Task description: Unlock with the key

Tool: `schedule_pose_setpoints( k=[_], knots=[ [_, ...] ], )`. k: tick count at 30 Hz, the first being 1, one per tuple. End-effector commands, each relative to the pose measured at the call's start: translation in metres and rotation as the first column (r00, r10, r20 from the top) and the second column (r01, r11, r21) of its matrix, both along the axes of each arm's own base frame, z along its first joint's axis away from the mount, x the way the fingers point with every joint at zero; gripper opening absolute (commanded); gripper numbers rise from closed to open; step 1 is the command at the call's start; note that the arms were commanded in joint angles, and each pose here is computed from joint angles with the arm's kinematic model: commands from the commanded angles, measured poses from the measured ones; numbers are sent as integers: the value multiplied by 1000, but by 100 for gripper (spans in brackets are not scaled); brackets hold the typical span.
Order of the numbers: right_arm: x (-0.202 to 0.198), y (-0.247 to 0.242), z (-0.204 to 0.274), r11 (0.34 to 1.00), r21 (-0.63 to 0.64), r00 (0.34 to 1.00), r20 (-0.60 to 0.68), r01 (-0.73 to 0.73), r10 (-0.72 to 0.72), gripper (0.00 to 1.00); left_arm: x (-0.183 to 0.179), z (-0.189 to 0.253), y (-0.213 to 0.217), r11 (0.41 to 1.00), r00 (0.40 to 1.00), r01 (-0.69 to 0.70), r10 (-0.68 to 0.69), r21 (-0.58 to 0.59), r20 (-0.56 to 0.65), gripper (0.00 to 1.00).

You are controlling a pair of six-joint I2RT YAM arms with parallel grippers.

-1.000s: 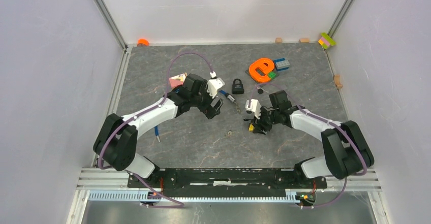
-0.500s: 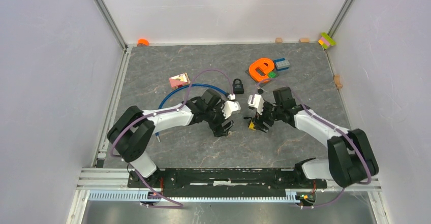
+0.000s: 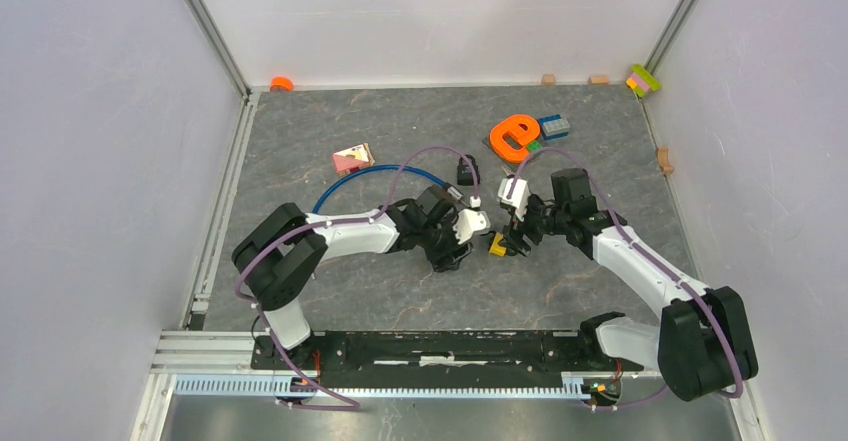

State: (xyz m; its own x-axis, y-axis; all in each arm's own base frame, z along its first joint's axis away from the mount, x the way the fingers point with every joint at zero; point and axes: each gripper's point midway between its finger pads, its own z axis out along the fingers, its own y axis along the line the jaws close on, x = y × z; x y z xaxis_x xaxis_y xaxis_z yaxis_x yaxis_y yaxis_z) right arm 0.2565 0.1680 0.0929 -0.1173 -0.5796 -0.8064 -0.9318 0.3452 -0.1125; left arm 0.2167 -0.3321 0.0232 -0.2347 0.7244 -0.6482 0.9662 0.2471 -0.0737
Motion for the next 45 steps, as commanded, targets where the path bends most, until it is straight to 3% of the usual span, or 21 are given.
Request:
schedule_pose_setpoints(
  k=[1, 8, 15, 27, 31, 39, 41, 45],
  knots=[
    [-4, 2, -1, 1000, 28, 1000, -24, -8, 9, 78, 12, 8, -8, 999, 998, -29, 30, -14, 63, 60],
    [-3, 4, -1, 999, 38, 999, -38, -9, 10, 79, 5, 4, -1, 1000, 998, -7, 7, -7, 65, 45],
    [-2, 3, -1, 999, 39, 999, -40, -2, 4, 78, -7, 3, -5, 999, 998, 33, -32, -17, 50, 37],
    [1, 5, 3, 999, 50, 999, -39, 3, -1, 79, -2, 15, -2, 999, 995, 14, -10, -40, 101, 13],
    [2, 7, 5, 998, 56, 999, -40, -3, 5, 78, -3, 19, -2, 998, 994, 16, -10, -54, 106, 9],
    [-9, 26, 14, 981, 165, 993, -46, -102, 111, 78, -3, 46, -4, 981, 997, 48, -34, -187, 74, 2],
    [-13, 34, 17, 968, 213, 988, -52, -132, 146, 75, -4, 58, -2, 968, 997, 61, -48, -242, 59, 2],
    [-17, 51, 24, 941, 281, 976, -51, -190, 213, 66, -6, 86, -3, 937, 987, 121, -78, -328, 143, 2]
  ],
)
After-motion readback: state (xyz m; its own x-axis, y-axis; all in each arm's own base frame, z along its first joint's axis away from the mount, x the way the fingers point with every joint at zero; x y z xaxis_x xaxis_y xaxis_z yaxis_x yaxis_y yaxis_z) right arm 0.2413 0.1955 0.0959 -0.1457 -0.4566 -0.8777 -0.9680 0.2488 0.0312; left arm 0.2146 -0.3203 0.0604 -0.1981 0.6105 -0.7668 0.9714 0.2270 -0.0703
